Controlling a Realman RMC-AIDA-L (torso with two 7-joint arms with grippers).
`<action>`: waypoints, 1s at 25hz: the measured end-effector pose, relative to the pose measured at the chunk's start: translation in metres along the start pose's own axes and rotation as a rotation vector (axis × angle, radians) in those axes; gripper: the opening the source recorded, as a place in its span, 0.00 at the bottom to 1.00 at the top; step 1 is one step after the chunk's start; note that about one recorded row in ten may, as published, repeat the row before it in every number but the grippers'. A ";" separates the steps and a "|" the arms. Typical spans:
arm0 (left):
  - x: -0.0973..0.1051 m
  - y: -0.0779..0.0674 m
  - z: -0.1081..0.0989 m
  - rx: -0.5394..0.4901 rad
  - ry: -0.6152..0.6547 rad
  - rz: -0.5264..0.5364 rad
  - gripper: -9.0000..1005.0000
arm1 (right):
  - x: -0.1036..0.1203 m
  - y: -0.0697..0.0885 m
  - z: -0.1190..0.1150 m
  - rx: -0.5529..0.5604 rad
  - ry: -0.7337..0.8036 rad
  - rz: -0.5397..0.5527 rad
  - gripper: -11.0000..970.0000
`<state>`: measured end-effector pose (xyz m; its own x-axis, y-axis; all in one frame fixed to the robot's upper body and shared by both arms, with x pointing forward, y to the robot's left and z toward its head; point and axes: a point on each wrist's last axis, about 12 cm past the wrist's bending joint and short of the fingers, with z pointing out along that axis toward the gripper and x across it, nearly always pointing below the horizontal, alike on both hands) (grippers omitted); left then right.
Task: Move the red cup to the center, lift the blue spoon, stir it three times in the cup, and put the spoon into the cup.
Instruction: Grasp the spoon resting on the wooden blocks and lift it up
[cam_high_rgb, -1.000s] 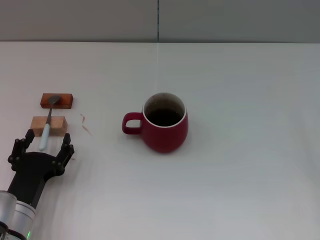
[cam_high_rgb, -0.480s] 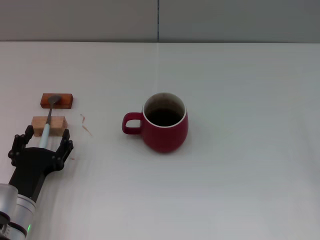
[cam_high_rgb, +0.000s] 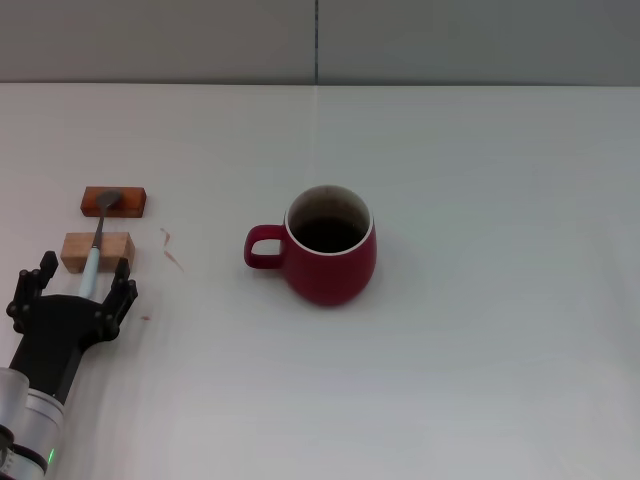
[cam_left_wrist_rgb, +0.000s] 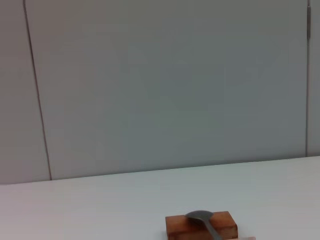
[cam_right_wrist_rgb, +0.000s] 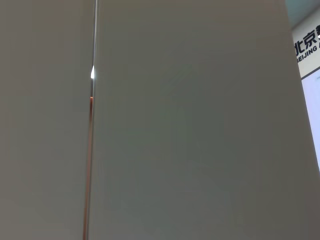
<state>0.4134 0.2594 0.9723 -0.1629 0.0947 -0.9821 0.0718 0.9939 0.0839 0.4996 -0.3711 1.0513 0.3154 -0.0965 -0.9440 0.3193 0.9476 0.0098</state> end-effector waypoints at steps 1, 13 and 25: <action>0.000 0.000 0.000 0.000 0.000 0.000 0.84 | 0.000 0.000 0.000 0.000 0.000 0.000 0.71; 0.000 -0.001 -0.001 -0.007 0.004 -0.138 0.84 | 0.000 0.001 0.001 -0.003 -0.001 0.000 0.71; 0.003 0.000 0.000 0.000 0.024 -0.157 0.83 | 0.000 0.002 0.000 -0.014 0.002 -0.002 0.71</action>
<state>0.4132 0.2599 0.9695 -0.1960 -0.0608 -0.9787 0.0431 0.9966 -0.0705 0.5002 -0.3696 1.0511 0.3135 -0.0976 -0.9445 0.3075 0.9515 0.0037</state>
